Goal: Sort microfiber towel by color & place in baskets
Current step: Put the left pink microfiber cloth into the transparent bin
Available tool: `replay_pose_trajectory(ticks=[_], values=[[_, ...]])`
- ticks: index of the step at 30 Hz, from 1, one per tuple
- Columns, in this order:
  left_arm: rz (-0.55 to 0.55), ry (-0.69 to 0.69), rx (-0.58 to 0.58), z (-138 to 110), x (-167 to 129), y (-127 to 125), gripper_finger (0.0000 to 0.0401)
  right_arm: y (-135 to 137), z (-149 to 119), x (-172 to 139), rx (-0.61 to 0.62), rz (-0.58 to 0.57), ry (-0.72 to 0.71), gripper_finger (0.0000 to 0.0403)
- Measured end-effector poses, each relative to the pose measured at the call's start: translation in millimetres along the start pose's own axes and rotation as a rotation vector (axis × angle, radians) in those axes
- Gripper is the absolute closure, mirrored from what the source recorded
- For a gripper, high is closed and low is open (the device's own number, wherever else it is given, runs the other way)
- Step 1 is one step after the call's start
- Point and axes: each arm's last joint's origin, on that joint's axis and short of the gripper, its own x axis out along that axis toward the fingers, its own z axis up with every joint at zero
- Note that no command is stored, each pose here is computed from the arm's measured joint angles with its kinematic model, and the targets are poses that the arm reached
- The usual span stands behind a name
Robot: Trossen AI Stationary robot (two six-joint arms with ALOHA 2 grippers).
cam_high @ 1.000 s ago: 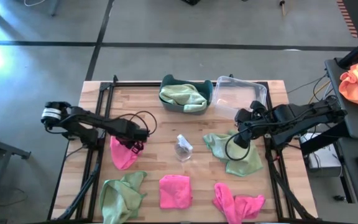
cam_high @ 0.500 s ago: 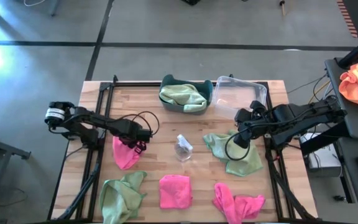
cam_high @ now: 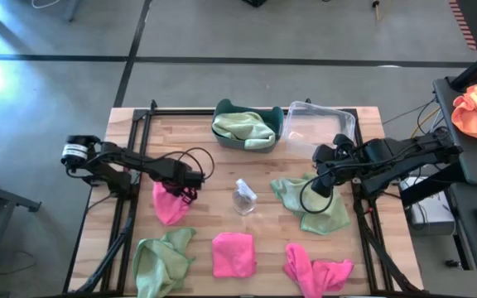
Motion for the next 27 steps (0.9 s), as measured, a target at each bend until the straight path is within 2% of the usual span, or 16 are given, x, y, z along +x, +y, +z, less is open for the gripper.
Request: replay_pose_trajectory(ticks=[14, 27], values=[[-0.172, -0.217, 0.108, 35.6, -71.6, -35.6, 0.0401, -0.1, 0.1, 0.0, -0.014, -0.003, -0.002, 0.0321], [-0.243, -0.473, 0.17, 58.9, -142.8, -49.3, 0.0401, -0.1, 0.1, 0.0, -0.039, -0.003, -0.002, 0.0321]])
